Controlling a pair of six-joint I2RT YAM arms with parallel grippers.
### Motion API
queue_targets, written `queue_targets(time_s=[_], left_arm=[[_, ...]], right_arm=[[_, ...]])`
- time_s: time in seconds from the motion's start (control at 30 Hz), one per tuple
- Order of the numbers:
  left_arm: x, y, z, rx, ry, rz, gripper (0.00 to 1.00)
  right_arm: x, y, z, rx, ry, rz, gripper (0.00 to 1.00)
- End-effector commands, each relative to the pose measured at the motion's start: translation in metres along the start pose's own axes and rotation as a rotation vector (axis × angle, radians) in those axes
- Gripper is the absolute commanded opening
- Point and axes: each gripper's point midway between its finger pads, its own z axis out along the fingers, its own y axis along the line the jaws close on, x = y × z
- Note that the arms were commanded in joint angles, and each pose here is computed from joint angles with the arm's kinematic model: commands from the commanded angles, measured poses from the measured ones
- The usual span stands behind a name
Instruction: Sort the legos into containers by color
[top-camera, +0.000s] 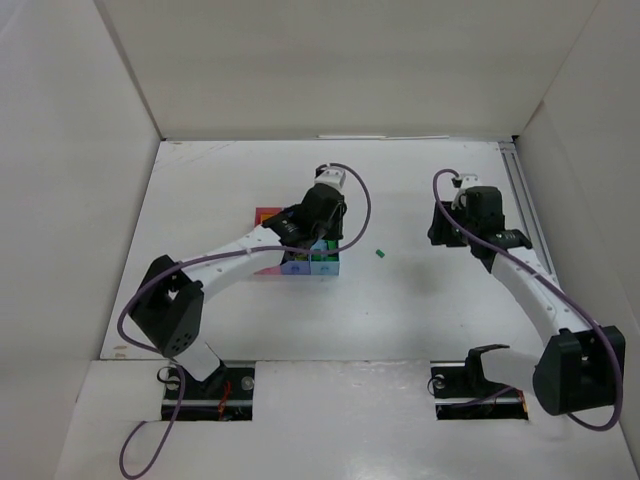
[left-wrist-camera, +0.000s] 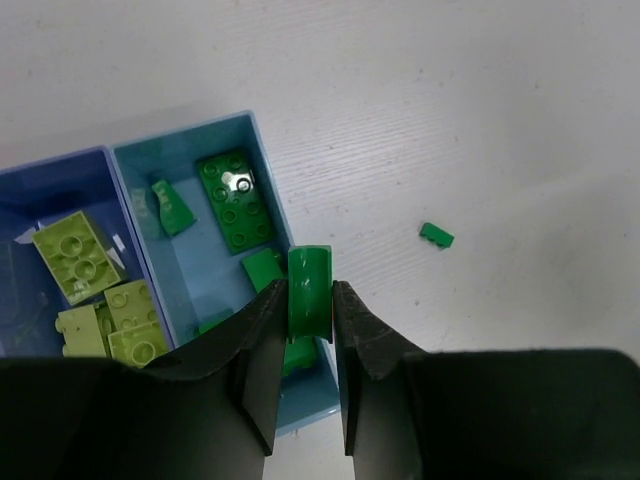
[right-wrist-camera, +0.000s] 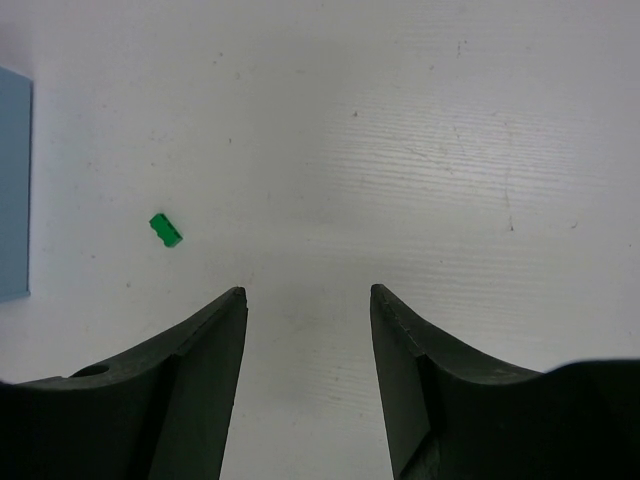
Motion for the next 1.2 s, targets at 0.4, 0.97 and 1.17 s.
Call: queue_targets(time_s=[0.4, 0.97, 1.17], left_arm=[[0.030, 0.030, 0.012, -0.086, 0.083, -0.066, 0.33], [-0.025, 0.036, -0.094, -0.010, -0.131, -0.121, 1.00], [-0.016, 0.059, -0.119, -0.065, -0.157, -0.164, 1.00]], right_arm=[[-0.027, 0.025, 0.012, -0.082, -0.040, -0.089, 0.59], [0.026, 0.125, 0.091, -0.132, 0.179, -0.451, 0.57], [0.040, 0.113, 0.107, -0.047, 0.213, -0.400, 0.56]])
